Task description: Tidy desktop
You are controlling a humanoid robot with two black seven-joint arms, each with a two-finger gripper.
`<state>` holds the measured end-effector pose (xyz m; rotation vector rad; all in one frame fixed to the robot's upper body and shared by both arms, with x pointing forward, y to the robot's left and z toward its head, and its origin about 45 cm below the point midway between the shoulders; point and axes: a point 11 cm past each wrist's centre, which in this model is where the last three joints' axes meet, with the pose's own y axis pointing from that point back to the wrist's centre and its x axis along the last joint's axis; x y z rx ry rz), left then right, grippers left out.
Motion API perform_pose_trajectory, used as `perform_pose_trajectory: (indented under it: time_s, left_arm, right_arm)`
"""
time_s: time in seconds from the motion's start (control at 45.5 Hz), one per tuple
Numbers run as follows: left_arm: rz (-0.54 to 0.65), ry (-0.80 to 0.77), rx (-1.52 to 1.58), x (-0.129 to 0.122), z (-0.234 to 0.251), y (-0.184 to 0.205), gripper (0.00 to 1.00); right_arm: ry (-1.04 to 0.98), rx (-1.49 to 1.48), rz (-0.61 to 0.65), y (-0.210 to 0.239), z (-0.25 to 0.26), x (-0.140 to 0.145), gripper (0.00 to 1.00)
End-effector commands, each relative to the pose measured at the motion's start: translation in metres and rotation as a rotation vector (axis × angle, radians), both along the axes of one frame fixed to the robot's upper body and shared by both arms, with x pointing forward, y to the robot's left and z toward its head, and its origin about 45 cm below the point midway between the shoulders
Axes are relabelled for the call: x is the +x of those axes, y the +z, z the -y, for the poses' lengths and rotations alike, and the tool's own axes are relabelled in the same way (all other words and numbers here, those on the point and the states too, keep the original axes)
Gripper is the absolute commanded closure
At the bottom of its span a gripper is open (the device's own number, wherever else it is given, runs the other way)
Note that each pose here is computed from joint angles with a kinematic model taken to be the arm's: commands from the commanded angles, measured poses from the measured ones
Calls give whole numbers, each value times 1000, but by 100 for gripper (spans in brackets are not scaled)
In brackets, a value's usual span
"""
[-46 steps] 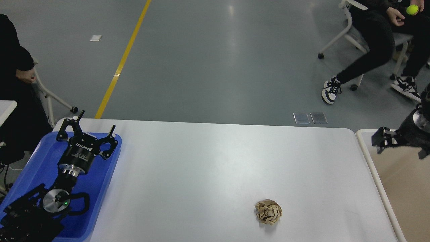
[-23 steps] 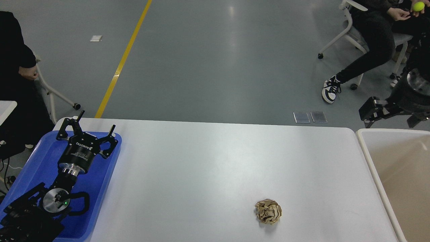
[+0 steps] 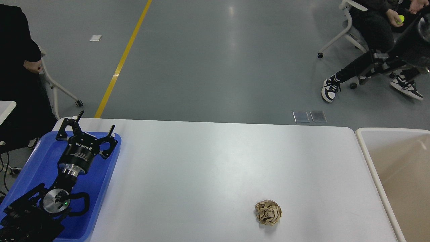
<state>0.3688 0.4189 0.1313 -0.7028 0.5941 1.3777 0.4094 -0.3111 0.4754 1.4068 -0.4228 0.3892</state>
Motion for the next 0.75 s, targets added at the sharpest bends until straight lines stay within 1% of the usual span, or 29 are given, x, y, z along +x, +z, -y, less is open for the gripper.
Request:
perform_pose_trajectory:
  time_s: [0.0, 0.154, 0.725]
  left_arm:
    - [2, 0, 0, 0, 0, 1, 1]
    - [2, 0, 0, 0, 0, 1, 1]
    - [2, 0, 0, 0, 0, 1, 1]
  right_arm:
    - [16, -53, 7, 5, -6, 1, 0]
    - [-20, -163, -37, -10, 20, -1, 0]
    - [-33, -190, -48, -16, 26, 3, 0]
